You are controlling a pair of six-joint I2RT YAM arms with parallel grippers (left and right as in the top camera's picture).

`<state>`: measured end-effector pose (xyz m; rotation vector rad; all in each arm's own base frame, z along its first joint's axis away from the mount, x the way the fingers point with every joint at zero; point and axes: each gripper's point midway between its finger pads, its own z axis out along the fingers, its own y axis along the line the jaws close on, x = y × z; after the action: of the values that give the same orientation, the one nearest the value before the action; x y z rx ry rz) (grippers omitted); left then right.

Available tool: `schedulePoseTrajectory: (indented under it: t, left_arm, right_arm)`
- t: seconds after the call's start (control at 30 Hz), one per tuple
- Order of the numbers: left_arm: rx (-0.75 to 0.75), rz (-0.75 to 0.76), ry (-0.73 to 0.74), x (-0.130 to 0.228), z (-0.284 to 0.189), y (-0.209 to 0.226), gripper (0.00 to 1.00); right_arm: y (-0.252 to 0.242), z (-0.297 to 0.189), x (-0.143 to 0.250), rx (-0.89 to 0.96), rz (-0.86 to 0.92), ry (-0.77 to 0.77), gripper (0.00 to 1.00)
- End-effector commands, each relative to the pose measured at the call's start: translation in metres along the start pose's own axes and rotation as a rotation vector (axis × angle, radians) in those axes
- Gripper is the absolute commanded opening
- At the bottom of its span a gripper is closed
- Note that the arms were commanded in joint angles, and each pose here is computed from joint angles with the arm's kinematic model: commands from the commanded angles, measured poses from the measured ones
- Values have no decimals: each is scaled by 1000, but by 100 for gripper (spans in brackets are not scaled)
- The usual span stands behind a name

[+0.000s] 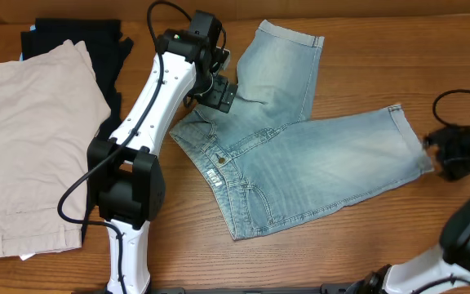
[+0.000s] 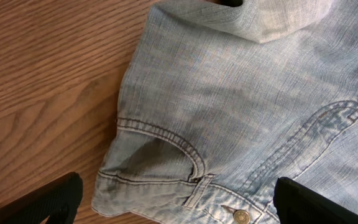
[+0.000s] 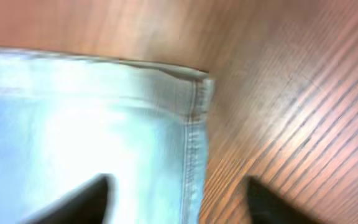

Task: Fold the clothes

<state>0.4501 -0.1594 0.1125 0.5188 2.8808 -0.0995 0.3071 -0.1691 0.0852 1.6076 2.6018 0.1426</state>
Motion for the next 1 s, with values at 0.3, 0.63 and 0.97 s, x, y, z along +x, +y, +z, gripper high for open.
schedulePoseTrajectory:
  t: [0.3, 0.63, 0.97]
  left_arm:
    - [19, -3, -7, -2, 2, -6, 100]
    - [18, -4, -11, -3, 2, -6, 100]
    - [19, -20, -3, -1, 2, -6, 100]
  right_arm:
    - [177, -58, 30, -452, -614, -227, 100]
    - [297, -32, 81, -414, -836, -571, 100]
    - [333, 60, 95, -482, -807, -492, 100]
